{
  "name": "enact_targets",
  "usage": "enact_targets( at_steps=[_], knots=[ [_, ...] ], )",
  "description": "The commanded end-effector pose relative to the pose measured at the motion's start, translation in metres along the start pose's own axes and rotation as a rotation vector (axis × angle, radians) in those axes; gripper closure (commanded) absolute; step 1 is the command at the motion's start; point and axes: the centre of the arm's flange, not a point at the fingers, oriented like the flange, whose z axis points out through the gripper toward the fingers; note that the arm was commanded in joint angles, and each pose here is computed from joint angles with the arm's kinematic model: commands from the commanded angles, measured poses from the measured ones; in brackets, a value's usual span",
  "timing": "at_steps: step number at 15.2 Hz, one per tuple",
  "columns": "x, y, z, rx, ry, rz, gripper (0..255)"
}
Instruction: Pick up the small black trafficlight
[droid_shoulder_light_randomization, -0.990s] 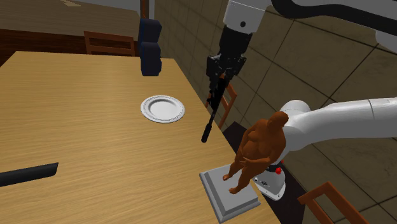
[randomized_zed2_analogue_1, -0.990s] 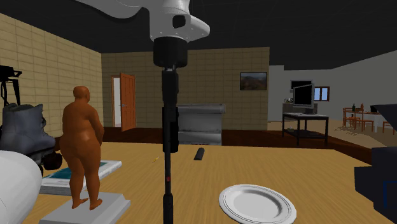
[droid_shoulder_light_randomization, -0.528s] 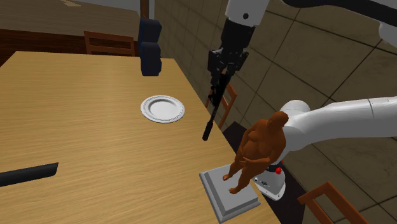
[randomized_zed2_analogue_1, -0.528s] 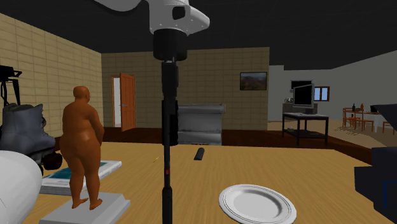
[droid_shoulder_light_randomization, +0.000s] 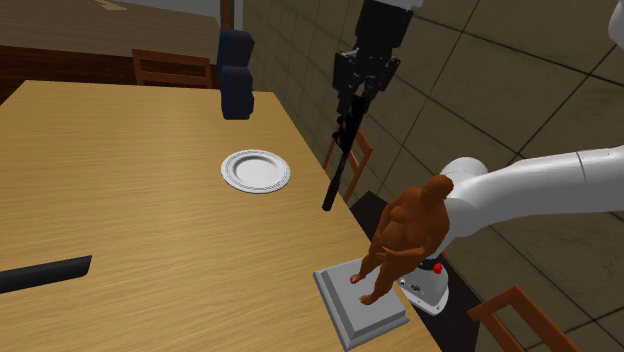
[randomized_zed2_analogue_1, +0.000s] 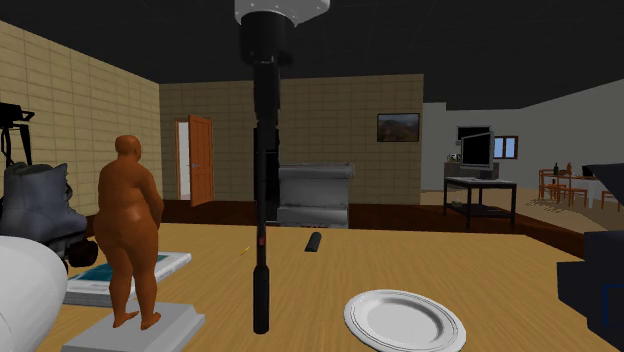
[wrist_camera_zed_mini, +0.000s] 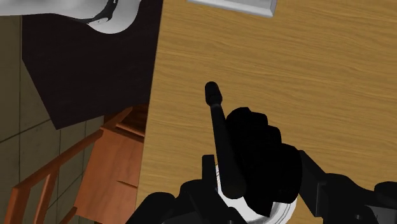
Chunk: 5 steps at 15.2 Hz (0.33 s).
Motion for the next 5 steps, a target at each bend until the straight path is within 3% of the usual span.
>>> enact_targets(
  at_steps=[1, 5],
  knots=[
    [0.000, 0.000, -0.011, 0.000, 0.000, 0.000, 255],
    [0.000, 0.000, -0.022, 0.000, 0.000, 0.000, 255]
  ],
)
